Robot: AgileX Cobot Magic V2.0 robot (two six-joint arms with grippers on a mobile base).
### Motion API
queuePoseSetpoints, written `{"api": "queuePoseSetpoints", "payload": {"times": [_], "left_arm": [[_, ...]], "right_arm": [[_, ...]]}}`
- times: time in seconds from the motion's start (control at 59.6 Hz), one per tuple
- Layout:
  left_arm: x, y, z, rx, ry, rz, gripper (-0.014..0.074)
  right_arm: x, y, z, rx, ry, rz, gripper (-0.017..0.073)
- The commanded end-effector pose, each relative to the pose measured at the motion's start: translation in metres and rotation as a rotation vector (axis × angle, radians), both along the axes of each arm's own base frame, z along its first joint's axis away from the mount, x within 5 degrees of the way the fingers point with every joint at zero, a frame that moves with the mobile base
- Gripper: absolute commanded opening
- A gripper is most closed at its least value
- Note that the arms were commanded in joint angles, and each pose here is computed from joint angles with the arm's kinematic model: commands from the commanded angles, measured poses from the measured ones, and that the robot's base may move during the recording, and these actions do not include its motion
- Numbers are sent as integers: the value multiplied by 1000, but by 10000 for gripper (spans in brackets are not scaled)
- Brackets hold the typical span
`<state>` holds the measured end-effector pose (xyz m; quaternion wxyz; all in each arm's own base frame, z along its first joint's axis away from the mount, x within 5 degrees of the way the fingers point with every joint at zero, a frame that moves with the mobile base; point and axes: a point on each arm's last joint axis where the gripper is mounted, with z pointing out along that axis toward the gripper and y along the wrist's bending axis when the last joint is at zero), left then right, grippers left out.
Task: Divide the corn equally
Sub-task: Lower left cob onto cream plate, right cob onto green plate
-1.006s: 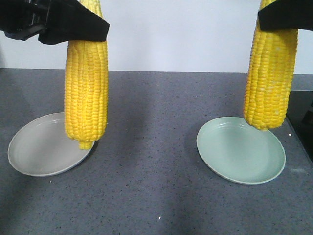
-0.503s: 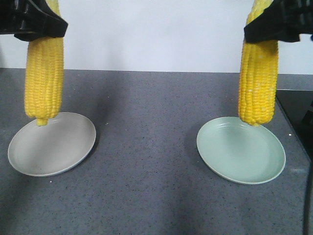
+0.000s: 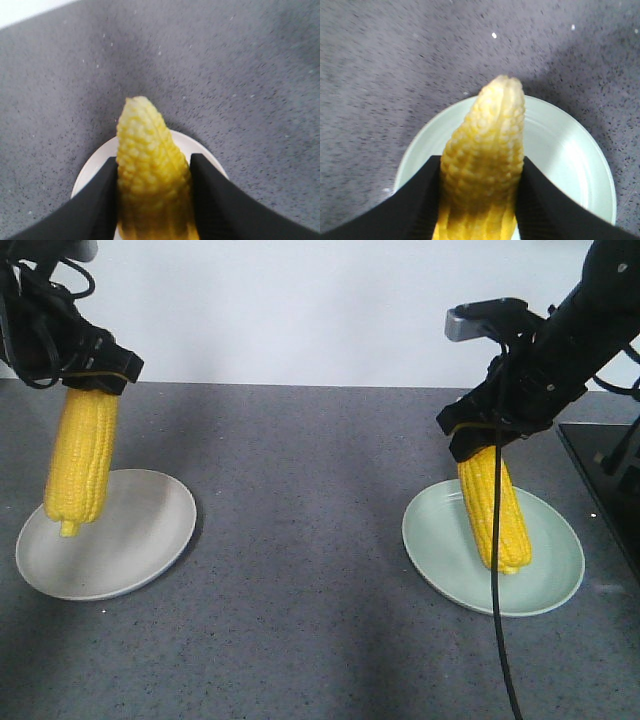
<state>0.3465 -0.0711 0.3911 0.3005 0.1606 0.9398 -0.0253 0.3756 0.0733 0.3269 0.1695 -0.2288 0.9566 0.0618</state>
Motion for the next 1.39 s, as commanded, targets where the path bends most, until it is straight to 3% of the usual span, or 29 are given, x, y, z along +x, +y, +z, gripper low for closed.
{"api": "queuePoseSetpoints", "payload": {"times": [0.0,0.252,0.537,0.704,0.989,1.375], "left_arm": [[1,4,12,-22,-54,22,-6],[14,7,-17,20,36,33,-6],[18,9,-44,64,94,35,-6],[21,8,-44,63,78,37,8],[23,8,-42,60,45,37,122],[26,8,-41,57,16,44,449]], "right_arm": [[-2,-5,11,-20,-19,-11,7],[8,-4,-9,-18,44,-40,106],[9,-5,-11,-28,47,-49,401],[9,-7,-10,-42,47,-96,513],[5,-11,0,-65,11,-133,532],[-11,-14,44,-18,-183,-150,529]]}}
